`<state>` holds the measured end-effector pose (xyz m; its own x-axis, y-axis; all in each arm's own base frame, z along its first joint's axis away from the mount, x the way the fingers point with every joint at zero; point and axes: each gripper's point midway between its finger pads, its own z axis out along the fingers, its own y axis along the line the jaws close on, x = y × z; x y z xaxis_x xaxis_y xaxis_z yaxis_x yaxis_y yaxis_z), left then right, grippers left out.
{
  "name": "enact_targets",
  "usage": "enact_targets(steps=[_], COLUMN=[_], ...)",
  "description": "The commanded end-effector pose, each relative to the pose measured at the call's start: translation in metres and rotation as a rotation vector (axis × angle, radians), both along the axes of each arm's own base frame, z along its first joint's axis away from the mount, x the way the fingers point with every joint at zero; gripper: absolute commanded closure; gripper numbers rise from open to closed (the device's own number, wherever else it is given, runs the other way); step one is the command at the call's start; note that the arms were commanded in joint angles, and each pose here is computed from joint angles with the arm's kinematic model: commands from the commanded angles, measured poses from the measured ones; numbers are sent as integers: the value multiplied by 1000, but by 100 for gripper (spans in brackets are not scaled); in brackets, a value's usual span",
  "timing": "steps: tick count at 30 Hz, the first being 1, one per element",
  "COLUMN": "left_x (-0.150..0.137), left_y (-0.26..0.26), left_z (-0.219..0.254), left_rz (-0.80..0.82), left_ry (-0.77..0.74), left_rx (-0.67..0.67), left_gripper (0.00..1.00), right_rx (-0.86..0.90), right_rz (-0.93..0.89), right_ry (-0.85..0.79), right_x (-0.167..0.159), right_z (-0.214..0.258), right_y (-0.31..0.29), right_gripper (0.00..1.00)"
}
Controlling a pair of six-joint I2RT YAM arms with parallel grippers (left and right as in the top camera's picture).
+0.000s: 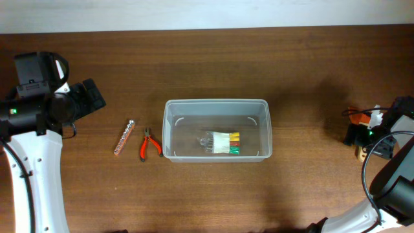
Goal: Pack container
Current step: 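Grasp the orange scraper's wooden handle with the right gripper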
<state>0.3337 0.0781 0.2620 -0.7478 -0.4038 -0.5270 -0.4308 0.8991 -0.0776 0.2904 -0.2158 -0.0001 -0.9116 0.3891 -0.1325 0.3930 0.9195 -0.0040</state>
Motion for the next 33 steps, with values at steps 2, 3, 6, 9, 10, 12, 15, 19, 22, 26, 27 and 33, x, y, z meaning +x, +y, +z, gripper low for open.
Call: enact_targets(steps=[2, 3, 6, 9, 10, 12, 15, 19, 22, 26, 27, 33], left_x=[-1, -1, -1, -1, -1, -1, -1, -1, -1, -1, -1, -1], left_y=[2, 2, 2, 2, 2, 2, 2, 2, 2, 2, 2, 2], left_z=[-4, -4, -4, -4, -4, -4, -4, -4, -4, -4, -4, -4], left_rz=[13, 13, 13, 13, 13, 13, 13, 13, 13, 13, 13, 12], left_ry=[10, 10, 10, 10, 10, 10, 10, 10, 10, 10, 10, 10], left_rx=[2, 2, 2, 2, 2, 2, 2, 2, 2, 2, 2, 2], left_gripper=[1, 1, 1, 1, 1, 1, 1, 1, 1, 1, 1, 1], right_rx=[29, 31, 36, 39, 40, 39, 39, 39, 40, 39, 38, 36], right_rz=[5, 5, 5, 4, 4, 4, 5, 5, 5, 4, 4, 4], right_ry=[18, 20, 27, 31, 31, 30, 29, 29, 30, 29, 29, 26], right_x=[-6, -8, -11, -13, -13, -13, -13, -13, -13, -13, -13, -12], right_z=[-9, -11, -14, -17, -17, -17, -17, -17, -17, -17, -17, -17], right_y=[6, 7, 10, 12, 12, 12, 12, 12, 12, 11, 11, 11], right_gripper=[14, 18, 33, 45, 47, 49, 54, 61, 65, 71, 72, 81])
